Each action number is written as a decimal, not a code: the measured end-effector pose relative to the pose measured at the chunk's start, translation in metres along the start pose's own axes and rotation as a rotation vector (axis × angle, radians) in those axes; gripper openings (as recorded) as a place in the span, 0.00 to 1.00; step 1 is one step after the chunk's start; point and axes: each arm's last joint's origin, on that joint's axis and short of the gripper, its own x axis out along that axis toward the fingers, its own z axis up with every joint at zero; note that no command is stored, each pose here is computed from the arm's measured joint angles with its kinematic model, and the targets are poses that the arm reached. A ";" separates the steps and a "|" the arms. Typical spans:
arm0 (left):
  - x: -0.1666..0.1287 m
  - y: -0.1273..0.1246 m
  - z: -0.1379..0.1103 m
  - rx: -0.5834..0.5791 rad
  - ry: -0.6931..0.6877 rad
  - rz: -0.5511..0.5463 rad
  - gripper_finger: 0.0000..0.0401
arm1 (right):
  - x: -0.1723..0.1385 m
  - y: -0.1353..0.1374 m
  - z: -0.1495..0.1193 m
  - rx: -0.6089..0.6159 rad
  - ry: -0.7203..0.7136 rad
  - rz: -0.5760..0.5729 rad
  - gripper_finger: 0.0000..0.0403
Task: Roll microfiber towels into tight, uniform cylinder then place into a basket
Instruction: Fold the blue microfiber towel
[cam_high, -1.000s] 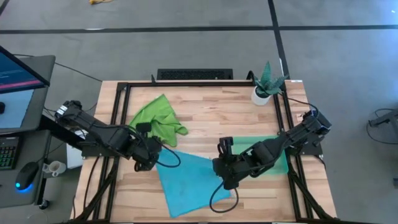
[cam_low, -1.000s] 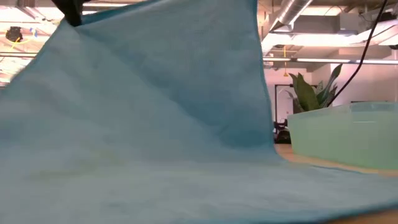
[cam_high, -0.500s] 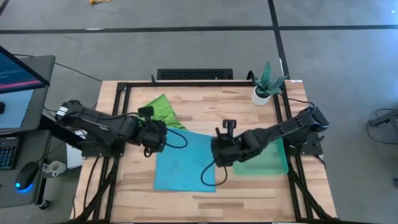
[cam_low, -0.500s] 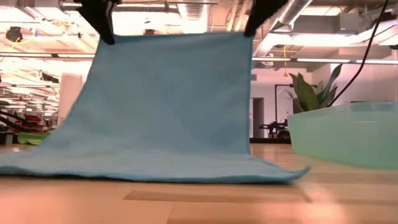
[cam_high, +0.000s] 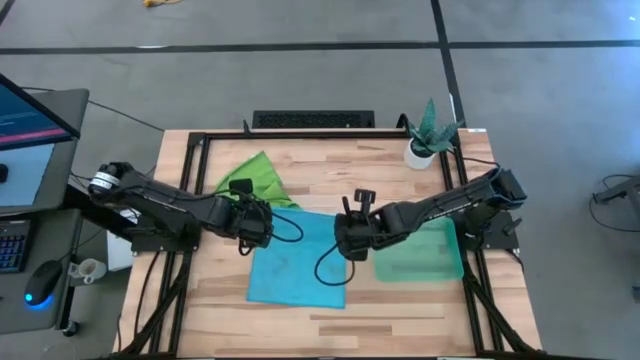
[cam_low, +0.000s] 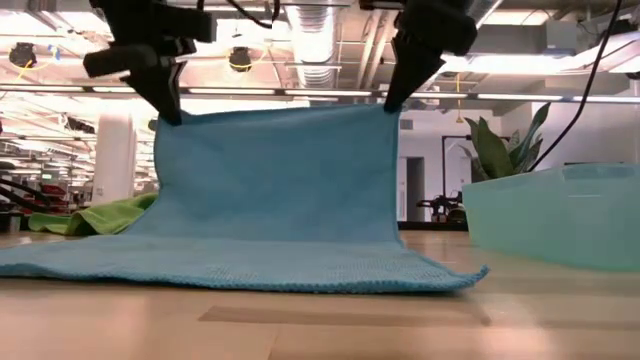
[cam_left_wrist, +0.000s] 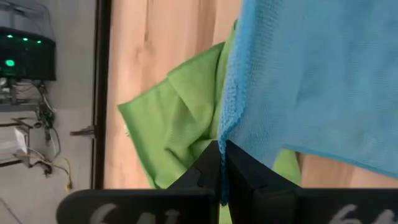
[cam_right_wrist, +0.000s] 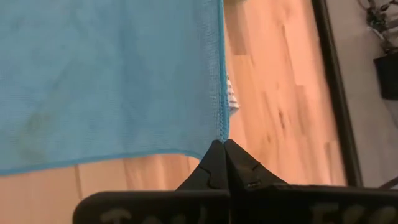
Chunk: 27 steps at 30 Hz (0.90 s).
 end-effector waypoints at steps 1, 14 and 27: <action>0.002 -0.001 -0.001 -0.008 -0.001 -0.003 0.00 | -0.001 0.002 0.000 0.005 -0.002 0.008 0.00; -0.010 -0.038 -0.004 -0.060 -0.132 -0.153 0.00 | 0.014 0.058 -0.002 -0.054 0.000 0.133 0.00; -0.019 -0.072 -0.020 -0.097 -0.160 -0.323 0.00 | 0.001 0.094 -0.003 -0.037 -0.073 0.270 0.00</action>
